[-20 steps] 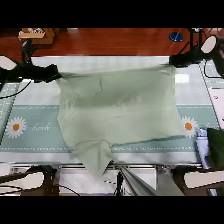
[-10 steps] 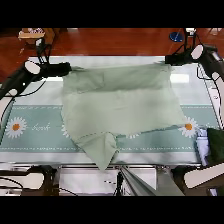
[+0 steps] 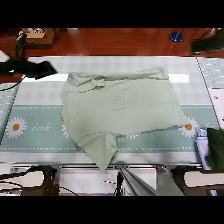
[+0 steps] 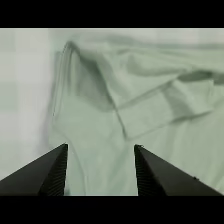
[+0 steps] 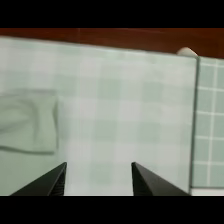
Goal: Fold the shirts.
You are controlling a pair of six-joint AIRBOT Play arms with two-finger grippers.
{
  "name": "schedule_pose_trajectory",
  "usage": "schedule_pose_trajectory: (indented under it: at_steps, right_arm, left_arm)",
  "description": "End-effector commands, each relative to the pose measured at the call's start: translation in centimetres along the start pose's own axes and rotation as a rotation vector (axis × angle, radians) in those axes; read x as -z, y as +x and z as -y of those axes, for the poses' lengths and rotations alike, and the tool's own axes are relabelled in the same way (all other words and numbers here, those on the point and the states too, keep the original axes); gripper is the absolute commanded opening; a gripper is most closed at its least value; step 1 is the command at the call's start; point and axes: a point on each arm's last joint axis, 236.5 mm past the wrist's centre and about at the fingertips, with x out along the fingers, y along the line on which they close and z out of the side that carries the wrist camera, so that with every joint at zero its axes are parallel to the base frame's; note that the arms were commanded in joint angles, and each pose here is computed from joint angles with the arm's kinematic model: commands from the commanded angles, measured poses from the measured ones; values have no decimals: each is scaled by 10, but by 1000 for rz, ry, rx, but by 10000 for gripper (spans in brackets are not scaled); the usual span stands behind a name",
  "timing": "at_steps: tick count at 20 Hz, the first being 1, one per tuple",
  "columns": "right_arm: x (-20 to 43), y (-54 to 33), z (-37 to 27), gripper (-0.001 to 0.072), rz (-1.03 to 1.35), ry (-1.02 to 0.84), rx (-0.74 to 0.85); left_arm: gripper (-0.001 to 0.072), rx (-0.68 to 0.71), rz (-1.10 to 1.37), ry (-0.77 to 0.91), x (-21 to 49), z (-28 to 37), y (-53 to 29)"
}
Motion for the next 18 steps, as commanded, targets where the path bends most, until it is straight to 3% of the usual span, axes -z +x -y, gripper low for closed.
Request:
schedule_pose_trajectory:
  at_steps: [1,5,8,9,12,18]
  right_arm:
    - [53,-52,70,499,-183,79,130]
    - [125,-42,61,500,-369,276,-144]
    - [169,-29,50,548,-446,417,-308]
    - [179,-25,49,548,-457,436,-332]
    - [201,-14,51,545,-483,464,-336]
    - [206,-4,53,530,-470,464,-320]
  left_arm:
    - [491,57,-385,-121,103,-17,-41]
    - [533,138,-510,-247,194,1,-31]
    - [568,159,-573,-293,248,10,-28]
    - [707,192,-590,-324,259,18,-27]
    - [709,260,-634,-385,284,37,-18]
    - [708,180,-674,-355,323,50,14]
